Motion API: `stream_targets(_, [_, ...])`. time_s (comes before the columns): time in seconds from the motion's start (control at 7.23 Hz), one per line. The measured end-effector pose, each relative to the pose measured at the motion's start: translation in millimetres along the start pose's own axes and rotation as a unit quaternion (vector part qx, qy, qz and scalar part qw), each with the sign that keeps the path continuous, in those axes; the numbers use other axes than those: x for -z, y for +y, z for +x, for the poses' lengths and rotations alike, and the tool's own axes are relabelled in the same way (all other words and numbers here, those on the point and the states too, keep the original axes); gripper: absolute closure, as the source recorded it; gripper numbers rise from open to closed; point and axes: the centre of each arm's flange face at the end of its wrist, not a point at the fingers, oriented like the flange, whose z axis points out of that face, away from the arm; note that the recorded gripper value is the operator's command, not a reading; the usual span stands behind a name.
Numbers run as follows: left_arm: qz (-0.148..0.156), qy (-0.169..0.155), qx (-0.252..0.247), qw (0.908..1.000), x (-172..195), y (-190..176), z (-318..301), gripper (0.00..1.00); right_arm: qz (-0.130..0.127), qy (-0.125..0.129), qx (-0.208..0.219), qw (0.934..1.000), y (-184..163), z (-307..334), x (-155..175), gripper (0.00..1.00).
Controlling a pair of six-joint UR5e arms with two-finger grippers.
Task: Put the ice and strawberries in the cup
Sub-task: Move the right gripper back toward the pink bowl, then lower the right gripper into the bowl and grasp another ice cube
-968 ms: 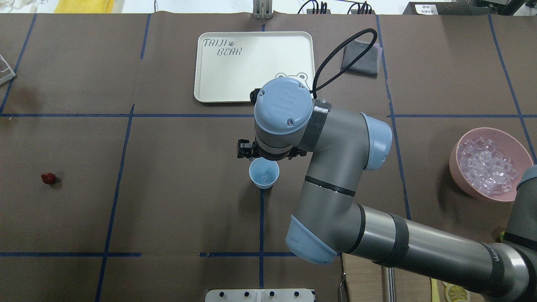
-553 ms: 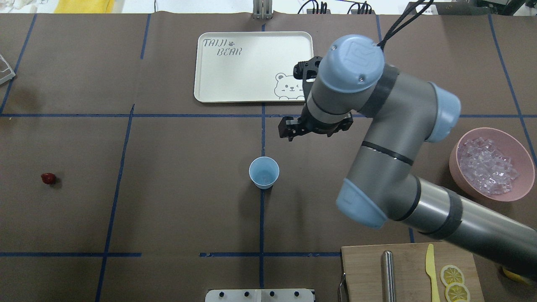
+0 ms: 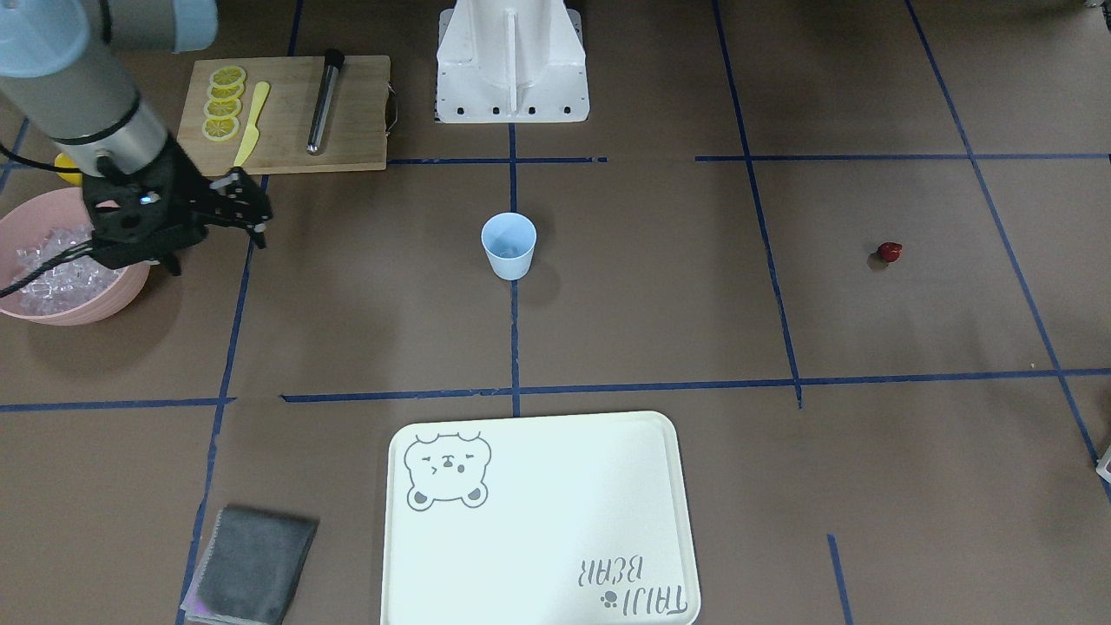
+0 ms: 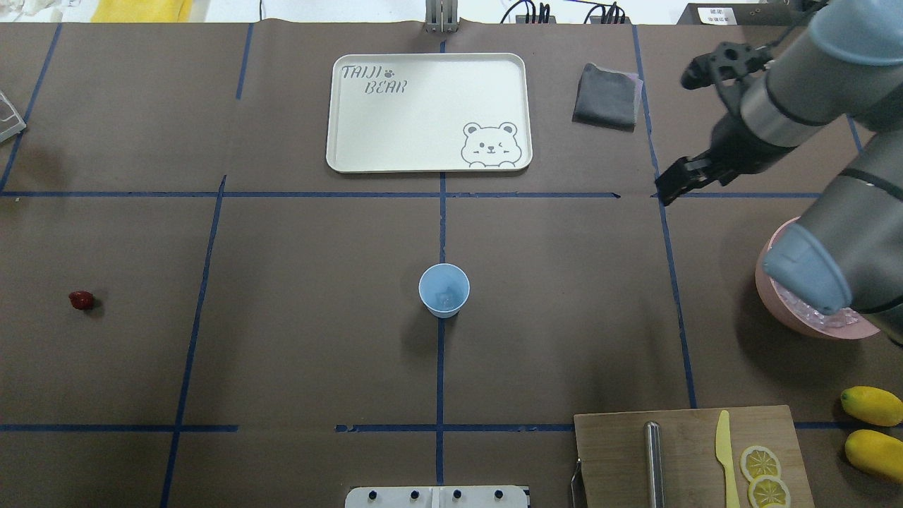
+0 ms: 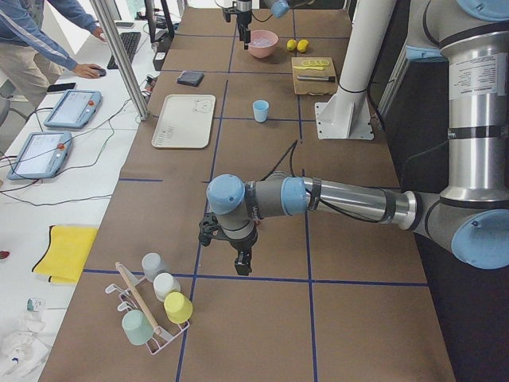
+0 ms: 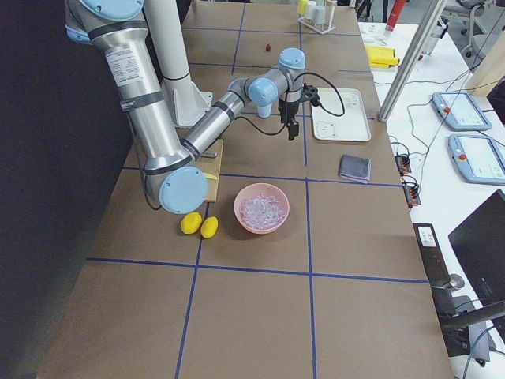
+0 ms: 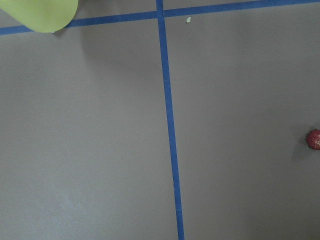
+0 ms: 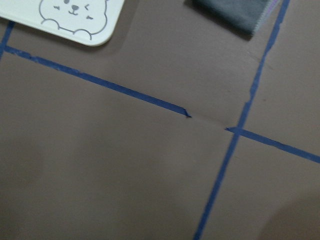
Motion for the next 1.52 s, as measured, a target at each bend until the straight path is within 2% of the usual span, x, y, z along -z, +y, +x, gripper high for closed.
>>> stream_targets(0.28, [0.001, 0.0, -0.001, 1.0, 1, 0, 1, 0.0, -0.016, 0.001, 0.026, 0.9995, 44, 105, 14, 0.0])
stream_targets(0.55, [0.003, 0.0, -0.003, 1.0, 3, 0, 3, 0.0, -0.019, 0.004, 0.023, 0.9996, 90, 177, 30, 0.0])
stream_targets(0.83, [0.005, 0.0, -0.004, 1.0, 5, 0, 5, 0.0, -0.02, 0.007, 0.006, 0.9998, 115, 197, 37, 0.0])
stream_targets(1.11, [0.006, 0.0, -0.005, 1.0, 6, -1, 6, 0.0, -0.017, 0.008, -0.011, 0.9998, 120, 199, 32, 0.0])
stream_targets(1.52, [0.006, 0.0, -0.006, 1.0, 5, -1, 6, 0.0, 0.014, 0.008, -0.033, 0.9993, 128, 192, -18, 0.01])
